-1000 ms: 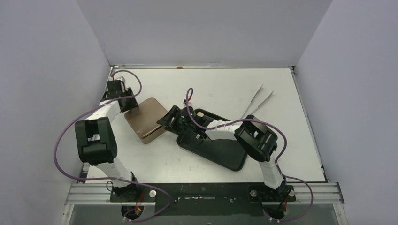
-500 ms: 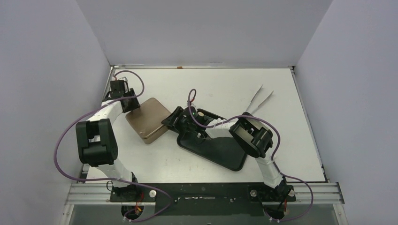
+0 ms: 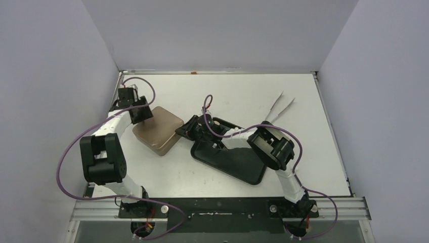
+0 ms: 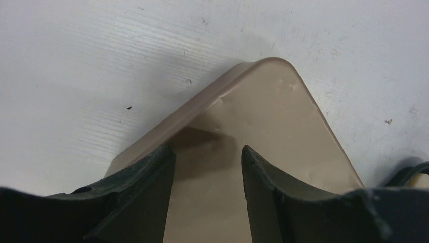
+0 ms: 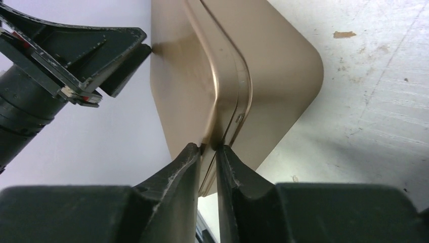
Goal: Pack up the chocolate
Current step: Close the box lid on the packing box.
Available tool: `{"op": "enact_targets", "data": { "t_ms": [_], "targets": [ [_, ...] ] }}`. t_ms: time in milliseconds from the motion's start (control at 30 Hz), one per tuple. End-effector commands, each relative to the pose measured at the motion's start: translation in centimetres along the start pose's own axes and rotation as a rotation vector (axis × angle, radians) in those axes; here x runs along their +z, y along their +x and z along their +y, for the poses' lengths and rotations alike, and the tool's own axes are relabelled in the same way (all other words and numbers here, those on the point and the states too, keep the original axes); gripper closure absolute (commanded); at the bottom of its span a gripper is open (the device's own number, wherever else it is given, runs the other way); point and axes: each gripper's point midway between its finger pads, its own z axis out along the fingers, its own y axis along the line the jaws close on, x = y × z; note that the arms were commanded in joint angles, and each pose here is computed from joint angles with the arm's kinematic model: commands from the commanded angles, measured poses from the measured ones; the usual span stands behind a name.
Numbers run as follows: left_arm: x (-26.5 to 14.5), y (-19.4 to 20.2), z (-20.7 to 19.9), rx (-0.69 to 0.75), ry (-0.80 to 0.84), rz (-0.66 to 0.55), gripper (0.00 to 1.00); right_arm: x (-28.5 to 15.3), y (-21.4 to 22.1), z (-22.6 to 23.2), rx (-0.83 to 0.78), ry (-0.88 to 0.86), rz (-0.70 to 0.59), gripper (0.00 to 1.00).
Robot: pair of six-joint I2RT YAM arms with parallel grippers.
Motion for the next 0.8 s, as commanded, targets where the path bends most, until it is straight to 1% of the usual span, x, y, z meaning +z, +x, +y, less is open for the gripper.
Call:
{"op": "enact_targets", "data": {
  "t_ms": [0, 133, 300, 433, 533, 633, 767],
  "targets": [
    [-1.4, 0.8, -0.7, -0.004, 0.035, 0.018, 0.5, 0.5, -1.4, -2.6, -0.035, 0.063, -0.058, 0.87],
    [-1.2, 1.8, -0.4, 0.004, 0.035, 0.051, 0.5, 0.7, -2.8, -4.0, -0.061, 0.114, -0.087, 0.91],
    [-1.5, 2.6, -0.7, 0.004, 0.052, 0.077, 0.53, 0.6, -4.4, -4.8, -0.092, 0.147, -0.106, 0.89],
    [-2.5, 3.0, -1.6, -0.017, 0.102, 0.075, 0.53, 0.8, -6.5, -4.9, -0.174, 0.189, -0.117, 0.83],
    [-3.4, 2.8, -2.4, -0.032, 0.145, 0.062, 0.52, 0.8, -8.3, -4.0, -0.22, 0.173, -0.111, 0.79],
    [-4.2, 1.6, -1.7, -0.033, 0.103, 0.008, 0.49, -0.2, -9.5, -2.6, -0.267, 0.156, -0.136, 0.73],
    [-5.0, -0.6, -0.1, -0.045, 0.041, -0.078, 0.47, -1.7, -10.2, -0.5, -0.322, 0.136, -0.168, 0.59]
  ]
}}
